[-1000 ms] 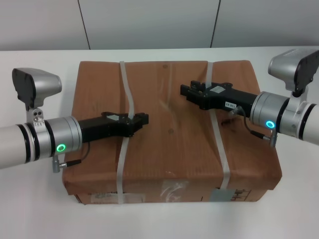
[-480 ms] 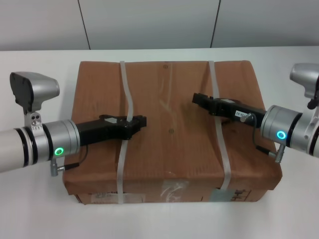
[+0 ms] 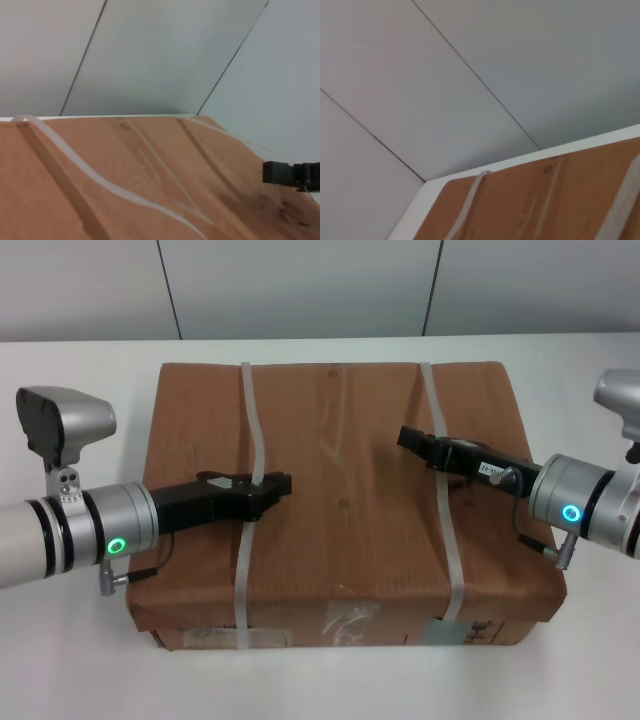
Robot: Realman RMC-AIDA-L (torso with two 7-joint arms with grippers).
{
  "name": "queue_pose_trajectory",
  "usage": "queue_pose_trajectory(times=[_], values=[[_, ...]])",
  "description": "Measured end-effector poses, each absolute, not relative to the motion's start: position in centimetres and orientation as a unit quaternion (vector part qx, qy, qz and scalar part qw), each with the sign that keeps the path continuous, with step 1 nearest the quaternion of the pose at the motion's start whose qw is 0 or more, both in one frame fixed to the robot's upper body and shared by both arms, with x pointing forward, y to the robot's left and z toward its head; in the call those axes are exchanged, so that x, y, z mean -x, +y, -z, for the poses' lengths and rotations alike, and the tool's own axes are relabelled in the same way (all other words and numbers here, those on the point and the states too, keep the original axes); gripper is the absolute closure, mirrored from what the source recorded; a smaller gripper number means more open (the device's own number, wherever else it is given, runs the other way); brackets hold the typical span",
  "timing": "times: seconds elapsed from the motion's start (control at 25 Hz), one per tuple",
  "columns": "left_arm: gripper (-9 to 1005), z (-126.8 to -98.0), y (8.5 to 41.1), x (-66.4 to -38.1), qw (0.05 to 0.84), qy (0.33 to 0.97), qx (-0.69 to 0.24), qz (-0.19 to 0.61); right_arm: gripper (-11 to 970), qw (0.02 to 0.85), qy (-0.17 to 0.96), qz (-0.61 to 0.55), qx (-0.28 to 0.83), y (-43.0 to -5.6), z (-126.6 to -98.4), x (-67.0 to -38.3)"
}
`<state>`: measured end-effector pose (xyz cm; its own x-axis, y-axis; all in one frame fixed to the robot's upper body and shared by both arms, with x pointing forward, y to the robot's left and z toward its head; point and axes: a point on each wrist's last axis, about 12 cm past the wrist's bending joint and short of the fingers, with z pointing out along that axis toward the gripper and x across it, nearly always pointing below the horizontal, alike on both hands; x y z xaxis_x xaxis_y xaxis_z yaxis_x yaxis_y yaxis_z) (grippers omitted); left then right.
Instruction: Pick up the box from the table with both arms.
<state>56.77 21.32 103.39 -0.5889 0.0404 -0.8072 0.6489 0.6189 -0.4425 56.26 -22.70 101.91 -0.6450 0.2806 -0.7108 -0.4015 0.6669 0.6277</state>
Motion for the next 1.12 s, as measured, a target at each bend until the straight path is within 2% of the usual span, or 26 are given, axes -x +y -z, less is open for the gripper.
queue_pose_trajectory(times=[0.28,0.64,1.12], values=[[896,-104.0,21.3,-56.7,0.408,0.792,-0.216,0.398,962,0.435,0.787,-0.436,0.042,-22.7,-102.8,-56.0],[897,-106.7,21.6,-55.6,0.433,0.737,-0.239,0.460,962,0.438,0.749,-0.496,0.030,-23.3,-104.4,-55.6],[903,-108.0,22.0,-54.7,0.428,0.706,-0.234,0.513,962,0.349,0.728,-0.588,-0.055,-24.8,-105.4,-54.5]])
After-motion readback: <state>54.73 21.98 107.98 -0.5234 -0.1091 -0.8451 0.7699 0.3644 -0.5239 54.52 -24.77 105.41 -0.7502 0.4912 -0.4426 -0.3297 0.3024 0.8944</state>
